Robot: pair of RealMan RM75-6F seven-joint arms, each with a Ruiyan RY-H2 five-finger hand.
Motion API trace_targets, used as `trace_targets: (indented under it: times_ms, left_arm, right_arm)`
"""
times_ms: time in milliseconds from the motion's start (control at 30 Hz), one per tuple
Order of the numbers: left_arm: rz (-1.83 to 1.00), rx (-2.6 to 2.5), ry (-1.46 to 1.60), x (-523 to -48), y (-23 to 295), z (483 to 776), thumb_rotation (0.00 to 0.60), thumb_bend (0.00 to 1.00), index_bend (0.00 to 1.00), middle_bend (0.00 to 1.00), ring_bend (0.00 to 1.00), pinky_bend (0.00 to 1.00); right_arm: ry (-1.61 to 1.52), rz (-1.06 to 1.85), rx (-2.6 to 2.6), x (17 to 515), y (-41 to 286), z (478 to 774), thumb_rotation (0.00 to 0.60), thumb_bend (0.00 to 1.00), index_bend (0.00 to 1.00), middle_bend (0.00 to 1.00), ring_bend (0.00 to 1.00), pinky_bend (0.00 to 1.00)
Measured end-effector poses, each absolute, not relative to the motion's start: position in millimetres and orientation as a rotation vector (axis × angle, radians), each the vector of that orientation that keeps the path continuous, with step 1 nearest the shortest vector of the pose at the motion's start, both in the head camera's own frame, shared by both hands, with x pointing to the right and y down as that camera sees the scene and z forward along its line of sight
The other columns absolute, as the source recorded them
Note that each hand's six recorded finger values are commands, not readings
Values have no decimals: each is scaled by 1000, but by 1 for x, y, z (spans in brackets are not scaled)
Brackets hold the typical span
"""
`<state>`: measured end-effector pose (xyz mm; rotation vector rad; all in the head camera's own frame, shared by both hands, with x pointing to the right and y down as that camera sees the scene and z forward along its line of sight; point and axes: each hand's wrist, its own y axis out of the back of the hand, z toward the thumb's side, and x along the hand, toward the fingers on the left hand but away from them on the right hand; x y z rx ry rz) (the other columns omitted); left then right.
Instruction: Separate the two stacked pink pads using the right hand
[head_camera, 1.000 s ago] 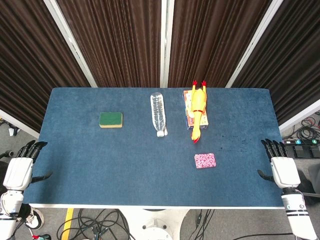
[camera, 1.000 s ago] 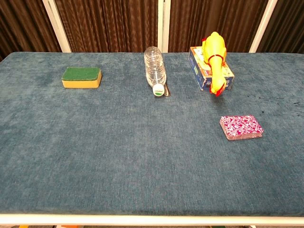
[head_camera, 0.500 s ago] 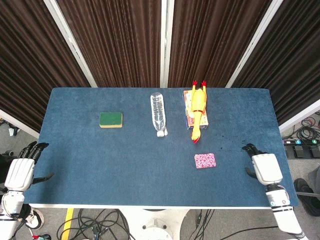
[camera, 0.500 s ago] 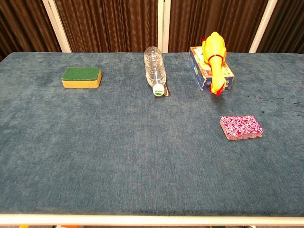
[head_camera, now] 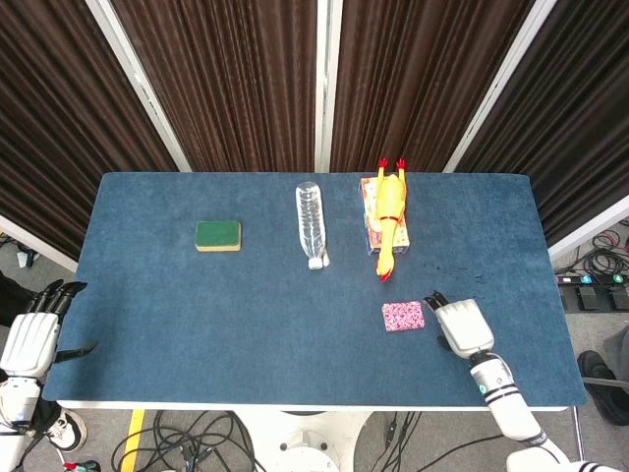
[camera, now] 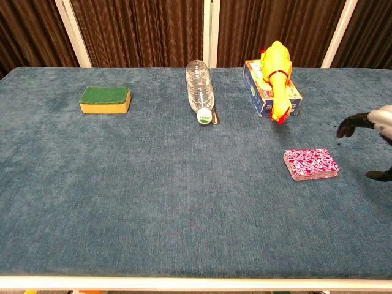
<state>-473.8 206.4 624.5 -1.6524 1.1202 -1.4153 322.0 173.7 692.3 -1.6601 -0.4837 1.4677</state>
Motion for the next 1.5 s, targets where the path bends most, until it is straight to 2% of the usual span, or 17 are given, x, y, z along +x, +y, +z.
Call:
trace_targets:
  times_ms: [300, 733, 1100, 1500]
  left_arm:
    - [-1423, -1649, 1128, -478, 207, 625, 600, 28, 163, 155, 79, 177]
    - [-1433, -1644, 1137, -484, 207, 623, 600, 28, 163, 155, 79, 177]
    - [-1433, -1639, 1143, -486, 207, 622, 600, 28, 163, 155, 79, 177]
    - [-1439, -1642, 1150, -488, 208, 624, 600, 28, 163, 155, 79, 177]
  right_arm:
    - [-453, 1438, -1704, 292, 162, 704, 600, 101, 266, 276, 843, 939]
    - [-403, 1476, -1726, 274, 152, 719, 600, 101, 272, 276, 843, 939]
    - [-360, 1494, -1731, 267, 153, 729, 600, 101, 271, 289, 843, 939]
    - [-364, 1511, -1724, 268, 154, 735, 600, 103, 317, 326, 844, 939]
